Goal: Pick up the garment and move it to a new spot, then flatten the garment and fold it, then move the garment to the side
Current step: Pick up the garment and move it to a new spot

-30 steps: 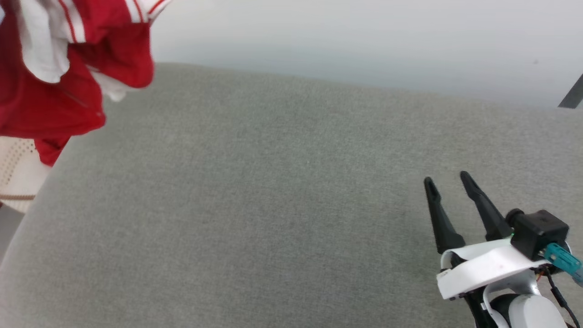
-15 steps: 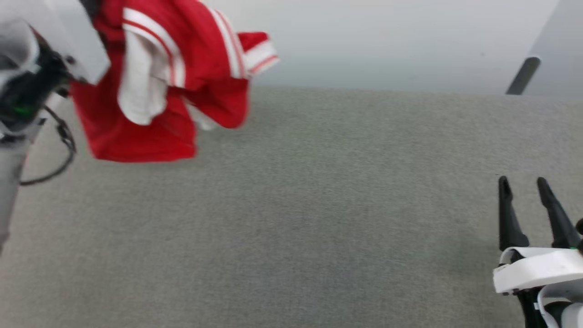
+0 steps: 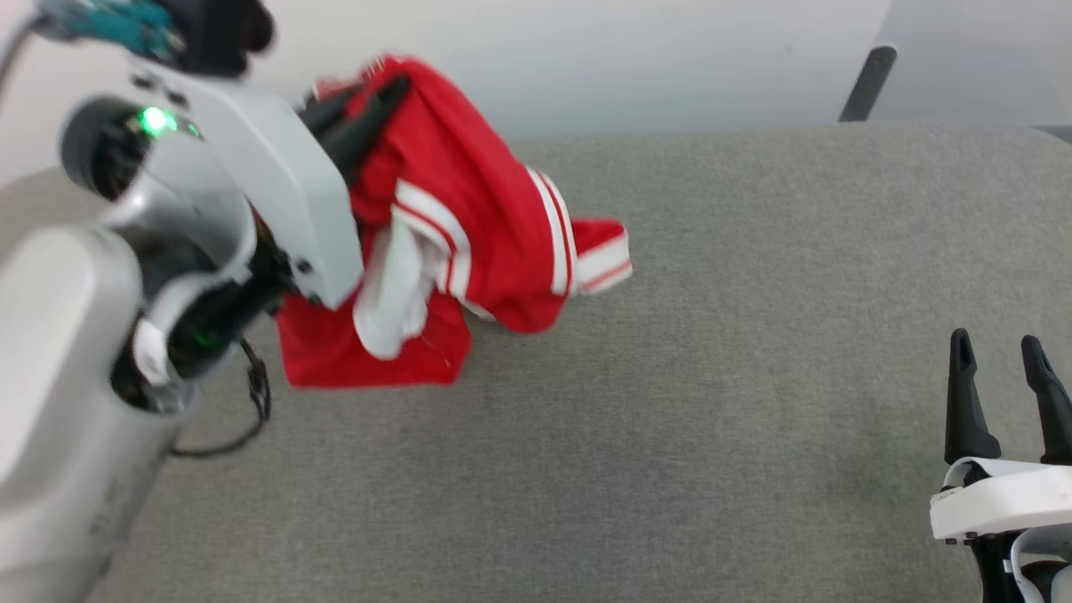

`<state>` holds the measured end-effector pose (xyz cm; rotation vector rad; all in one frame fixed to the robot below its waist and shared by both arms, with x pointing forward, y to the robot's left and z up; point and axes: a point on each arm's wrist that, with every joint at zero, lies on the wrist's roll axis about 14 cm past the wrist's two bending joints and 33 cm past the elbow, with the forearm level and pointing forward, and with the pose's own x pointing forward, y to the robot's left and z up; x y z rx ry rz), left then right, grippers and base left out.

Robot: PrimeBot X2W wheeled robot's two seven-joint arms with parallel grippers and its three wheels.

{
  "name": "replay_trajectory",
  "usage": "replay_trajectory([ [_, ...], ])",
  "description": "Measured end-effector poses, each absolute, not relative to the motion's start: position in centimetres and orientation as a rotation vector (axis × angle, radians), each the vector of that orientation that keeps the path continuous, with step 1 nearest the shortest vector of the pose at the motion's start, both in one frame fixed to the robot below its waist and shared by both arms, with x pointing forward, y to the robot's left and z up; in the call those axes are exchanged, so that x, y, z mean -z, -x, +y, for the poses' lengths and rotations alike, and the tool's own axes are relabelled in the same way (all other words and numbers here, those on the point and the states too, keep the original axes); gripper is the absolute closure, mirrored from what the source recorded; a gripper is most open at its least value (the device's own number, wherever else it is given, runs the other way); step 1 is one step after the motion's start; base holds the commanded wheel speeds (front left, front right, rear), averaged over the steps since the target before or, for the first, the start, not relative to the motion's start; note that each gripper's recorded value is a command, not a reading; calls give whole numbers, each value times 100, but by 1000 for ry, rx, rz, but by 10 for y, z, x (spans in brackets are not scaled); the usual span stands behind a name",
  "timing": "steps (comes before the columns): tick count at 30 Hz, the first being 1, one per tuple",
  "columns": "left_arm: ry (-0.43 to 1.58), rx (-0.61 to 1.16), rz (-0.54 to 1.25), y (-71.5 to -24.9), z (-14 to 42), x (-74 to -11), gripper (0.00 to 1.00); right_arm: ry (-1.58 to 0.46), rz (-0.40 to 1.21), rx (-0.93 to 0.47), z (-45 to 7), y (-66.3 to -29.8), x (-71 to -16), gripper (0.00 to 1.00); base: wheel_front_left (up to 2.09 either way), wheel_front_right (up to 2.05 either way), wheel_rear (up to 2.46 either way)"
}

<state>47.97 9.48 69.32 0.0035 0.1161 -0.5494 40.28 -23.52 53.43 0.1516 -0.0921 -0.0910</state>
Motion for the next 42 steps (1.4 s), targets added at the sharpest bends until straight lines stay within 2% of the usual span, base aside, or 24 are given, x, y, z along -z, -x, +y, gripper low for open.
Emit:
replay_trajectory([
  [15,97,592,577,-446,70,-538,100,-183,-34,113,-239,-402,-507,0,0,0,0],
  [26,143,562,787,-411,76,-474,98,-196,-23,73,-225,-404,-503,0,0,0,0],
  [29,158,564,788,-407,76,-477,39,-198,-28,57,-220,-404,-506,0,0,0,0],
  [30,160,561,781,-407,77,-480,5,-198,-30,53,-218,-403,-507,0,0,0,0],
  [31,166,559,773,-407,78,-483,0,-198,-33,48,-217,-403,-508,0,0,0,0],
  [42,199,460,558,-408,112,-542,0,-195,-47,-23,-194,-393,-523,0,0,0,0],
])
